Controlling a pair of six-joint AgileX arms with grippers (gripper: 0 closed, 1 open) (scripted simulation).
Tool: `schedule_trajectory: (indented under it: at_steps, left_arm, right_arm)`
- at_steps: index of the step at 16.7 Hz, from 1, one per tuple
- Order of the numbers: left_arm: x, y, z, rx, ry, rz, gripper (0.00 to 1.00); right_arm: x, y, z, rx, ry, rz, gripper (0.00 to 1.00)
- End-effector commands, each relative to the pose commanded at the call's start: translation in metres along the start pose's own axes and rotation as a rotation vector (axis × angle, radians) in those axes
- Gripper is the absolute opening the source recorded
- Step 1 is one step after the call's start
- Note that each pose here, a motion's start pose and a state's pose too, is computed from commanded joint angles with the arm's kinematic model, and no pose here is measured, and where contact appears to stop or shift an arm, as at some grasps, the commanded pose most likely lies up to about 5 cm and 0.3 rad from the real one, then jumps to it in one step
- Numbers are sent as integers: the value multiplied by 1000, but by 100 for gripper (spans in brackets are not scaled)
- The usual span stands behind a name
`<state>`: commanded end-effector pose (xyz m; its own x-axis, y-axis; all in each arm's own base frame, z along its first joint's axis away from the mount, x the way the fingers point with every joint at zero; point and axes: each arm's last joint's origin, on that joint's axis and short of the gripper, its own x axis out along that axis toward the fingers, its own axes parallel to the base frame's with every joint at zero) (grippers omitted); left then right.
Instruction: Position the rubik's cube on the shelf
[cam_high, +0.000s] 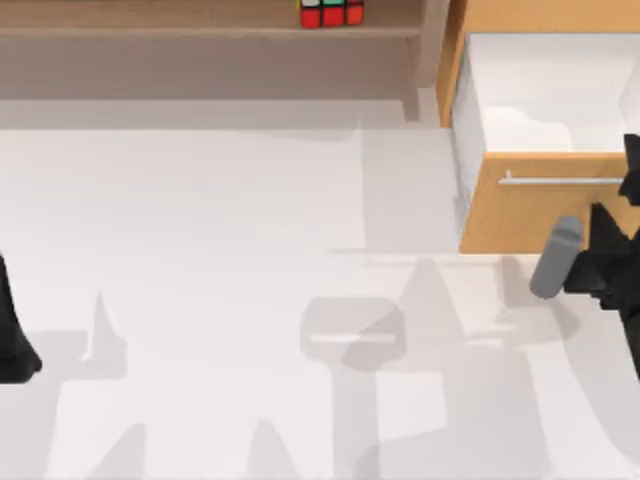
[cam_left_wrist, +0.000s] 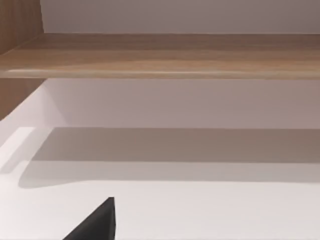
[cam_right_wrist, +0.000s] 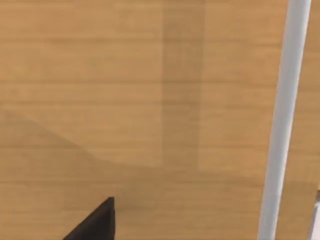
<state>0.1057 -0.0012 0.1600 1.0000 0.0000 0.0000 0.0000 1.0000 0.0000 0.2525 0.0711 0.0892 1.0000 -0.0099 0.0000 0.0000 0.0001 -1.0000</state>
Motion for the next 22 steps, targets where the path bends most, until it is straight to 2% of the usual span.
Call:
schedule_trajectory:
  at_steps: [1,14,22]
  left_arm:
    - [0,0,0,0,0,0,100]
    - [0,0,0,0,0,0,100]
    - [0,0,0,0,0,0,100]
  right_arm:
    - [0,0,0,0,0,0,100]
    - [0,0,0,0,0,0,2]
    - [0,0,0,0,0,0,0]
